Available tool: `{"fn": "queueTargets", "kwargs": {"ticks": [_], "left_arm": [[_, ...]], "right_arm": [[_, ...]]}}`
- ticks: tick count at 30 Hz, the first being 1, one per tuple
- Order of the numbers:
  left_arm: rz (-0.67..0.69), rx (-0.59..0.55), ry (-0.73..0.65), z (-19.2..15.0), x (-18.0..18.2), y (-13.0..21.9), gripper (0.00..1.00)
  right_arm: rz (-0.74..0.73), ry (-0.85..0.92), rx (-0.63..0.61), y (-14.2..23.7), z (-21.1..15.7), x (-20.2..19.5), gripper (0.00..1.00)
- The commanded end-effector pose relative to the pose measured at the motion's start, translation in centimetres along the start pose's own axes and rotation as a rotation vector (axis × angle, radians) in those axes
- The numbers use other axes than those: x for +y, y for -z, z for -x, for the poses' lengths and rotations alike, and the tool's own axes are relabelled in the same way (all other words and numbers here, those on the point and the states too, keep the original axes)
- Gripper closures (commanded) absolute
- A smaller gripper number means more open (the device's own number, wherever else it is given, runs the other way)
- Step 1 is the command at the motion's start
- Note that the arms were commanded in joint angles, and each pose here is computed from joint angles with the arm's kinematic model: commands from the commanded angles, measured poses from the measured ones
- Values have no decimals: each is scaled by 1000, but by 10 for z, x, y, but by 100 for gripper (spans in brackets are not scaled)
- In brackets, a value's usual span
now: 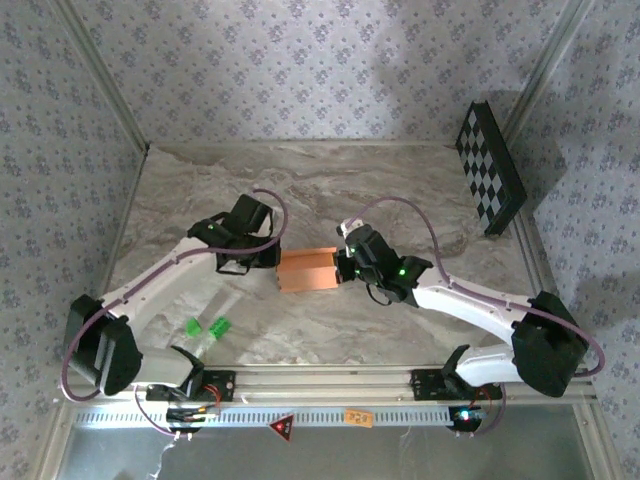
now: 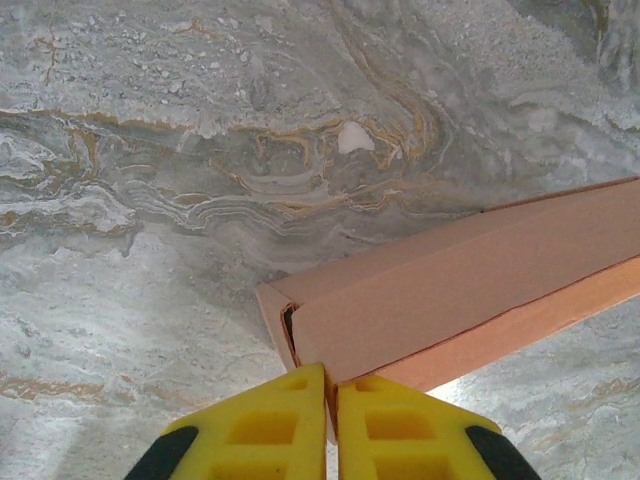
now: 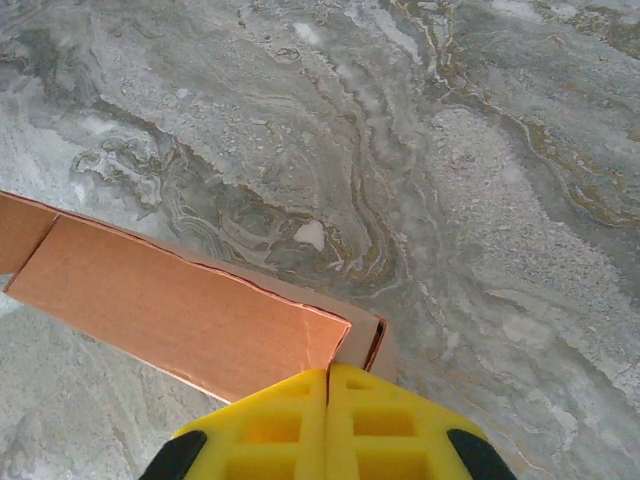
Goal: Fold the paper box
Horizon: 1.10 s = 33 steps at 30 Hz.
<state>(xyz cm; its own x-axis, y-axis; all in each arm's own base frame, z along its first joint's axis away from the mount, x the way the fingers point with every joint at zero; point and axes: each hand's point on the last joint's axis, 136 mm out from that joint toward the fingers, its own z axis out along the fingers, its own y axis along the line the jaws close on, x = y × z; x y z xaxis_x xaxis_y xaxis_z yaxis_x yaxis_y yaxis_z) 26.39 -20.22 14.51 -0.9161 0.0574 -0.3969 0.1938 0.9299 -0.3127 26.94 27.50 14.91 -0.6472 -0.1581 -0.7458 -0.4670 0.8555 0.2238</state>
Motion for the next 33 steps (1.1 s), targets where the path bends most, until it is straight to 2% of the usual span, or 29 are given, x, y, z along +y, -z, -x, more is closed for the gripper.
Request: {"fn": "queueTargets", "kwargs": {"ticks": [1, 16, 22, 29, 33], "left_arm": [[-92, -9, 11, -4, -16, 1, 91], [-119, -16, 50, -24, -9, -4, 90], [-128, -24, 59, -32, -6, 1, 84], [-144, -99, 56, -22, -9, 25, 74], [-131, -138, 54, -14, -8, 38, 72]], "right_arm": [[39, 12, 20, -1, -5, 15, 100], [22, 45, 21, 1, -20, 14, 100], [17, 50, 18, 1, -29, 12, 100], [12, 51, 14, 0, -33, 11, 100], [12, 48, 20, -1, -36, 11, 100]]}}
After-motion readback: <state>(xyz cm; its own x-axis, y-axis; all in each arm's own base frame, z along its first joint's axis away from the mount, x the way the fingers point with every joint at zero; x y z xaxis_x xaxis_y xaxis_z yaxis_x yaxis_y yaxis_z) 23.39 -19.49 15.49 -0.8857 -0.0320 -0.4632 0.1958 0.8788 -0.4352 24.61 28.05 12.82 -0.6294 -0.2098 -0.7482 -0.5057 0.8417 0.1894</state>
